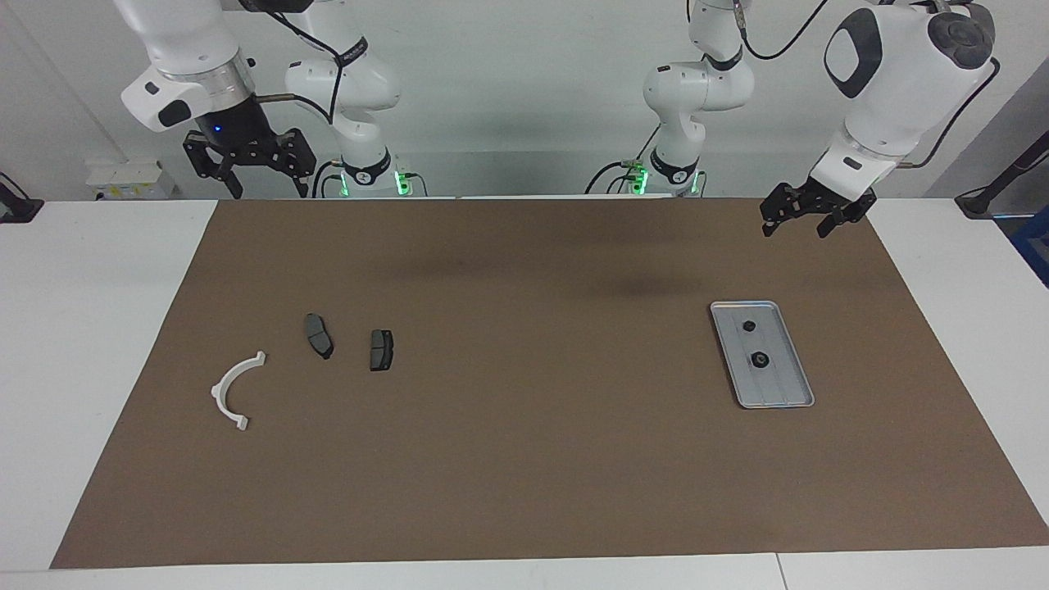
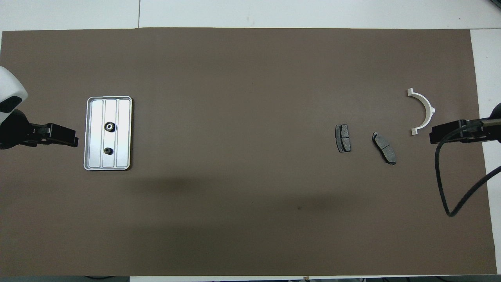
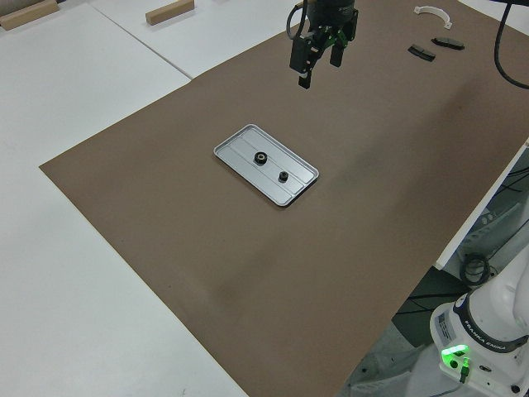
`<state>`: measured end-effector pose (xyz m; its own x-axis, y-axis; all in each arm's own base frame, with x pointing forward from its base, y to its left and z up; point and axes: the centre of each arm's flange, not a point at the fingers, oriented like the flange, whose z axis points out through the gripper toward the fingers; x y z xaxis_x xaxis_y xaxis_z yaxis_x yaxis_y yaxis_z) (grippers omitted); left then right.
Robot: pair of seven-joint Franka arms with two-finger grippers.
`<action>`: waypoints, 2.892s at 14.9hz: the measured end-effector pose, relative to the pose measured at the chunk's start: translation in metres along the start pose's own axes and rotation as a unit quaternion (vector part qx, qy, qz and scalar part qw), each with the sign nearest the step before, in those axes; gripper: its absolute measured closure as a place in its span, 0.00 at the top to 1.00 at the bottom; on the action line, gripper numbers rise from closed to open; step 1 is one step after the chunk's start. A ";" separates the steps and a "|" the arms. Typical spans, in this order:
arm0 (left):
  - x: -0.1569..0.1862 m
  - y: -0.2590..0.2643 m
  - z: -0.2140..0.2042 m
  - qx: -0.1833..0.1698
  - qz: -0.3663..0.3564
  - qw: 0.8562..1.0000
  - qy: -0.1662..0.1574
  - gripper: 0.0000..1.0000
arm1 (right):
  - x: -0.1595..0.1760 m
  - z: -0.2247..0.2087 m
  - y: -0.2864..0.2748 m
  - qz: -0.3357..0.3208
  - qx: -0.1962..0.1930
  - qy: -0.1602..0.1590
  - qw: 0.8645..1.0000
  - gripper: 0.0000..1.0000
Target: Place bearing gear from tray to pile
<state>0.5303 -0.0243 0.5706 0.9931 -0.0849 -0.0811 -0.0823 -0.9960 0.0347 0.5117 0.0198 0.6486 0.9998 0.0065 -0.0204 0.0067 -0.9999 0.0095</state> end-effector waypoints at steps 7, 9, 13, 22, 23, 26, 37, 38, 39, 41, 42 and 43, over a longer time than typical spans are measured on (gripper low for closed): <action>0.000 0.006 -0.001 0.000 0.005 1.000 0.000 1.00 | 0.000 0.000 0.000 0.000 0.000 0.000 1.000 1.00; -0.001 -0.002 0.001 0.000 0.004 1.000 0.001 1.00 | 0.000 0.000 0.000 0.000 0.000 0.000 1.000 1.00; -0.002 -0.026 0.045 0.002 0.010 0.999 0.033 1.00 | 0.000 0.000 0.000 0.000 0.000 0.000 1.000 1.00; 0.001 -0.029 0.166 0.006 0.012 0.999 0.047 1.00 | 0.000 0.000 0.001 0.001 0.000 0.000 1.000 1.00; 0.001 -0.030 0.173 0.006 0.014 0.999 0.051 1.00 | 0.000 0.000 0.001 0.001 0.000 0.000 1.000 1.00; 0.006 -0.033 0.191 0.008 0.017 0.998 0.058 0.97 | 0.000 0.000 0.002 0.002 0.000 0.000 1.000 1.00; 0.024 -0.045 0.247 0.010 0.015 0.998 0.057 1.00 | 0.000 0.000 0.003 0.003 0.000 0.000 1.000 1.00; 0.023 -0.045 0.250 0.010 0.015 0.998 0.054 1.00 | 0.000 0.002 0.003 0.003 0.000 -0.002 1.000 1.00; 0.021 -0.044 0.253 0.009 0.015 0.999 0.051 1.00 | 0.000 0.005 0.003 0.003 0.000 -0.005 1.000 1.00; 0.018 -0.044 0.257 0.009 0.015 0.999 0.046 1.00 | 0.004 0.015 0.001 0.001 0.000 -0.001 1.000 1.00; 0.018 -0.044 0.258 0.009 0.015 0.999 0.045 0.98 | 0.008 0.024 -0.001 -0.001 0.000 0.007 1.000 1.00; 0.017 -0.044 0.258 0.008 0.015 0.999 0.044 1.00 | 0.012 0.035 -0.003 -0.002 0.000 0.012 1.000 1.00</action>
<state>0.5293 0.0111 0.3103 0.9936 -0.1126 0.0082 -0.1127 -0.9934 0.0190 0.5229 0.0221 0.6137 0.9999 0.0108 0.0035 0.0108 -0.9999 0.0089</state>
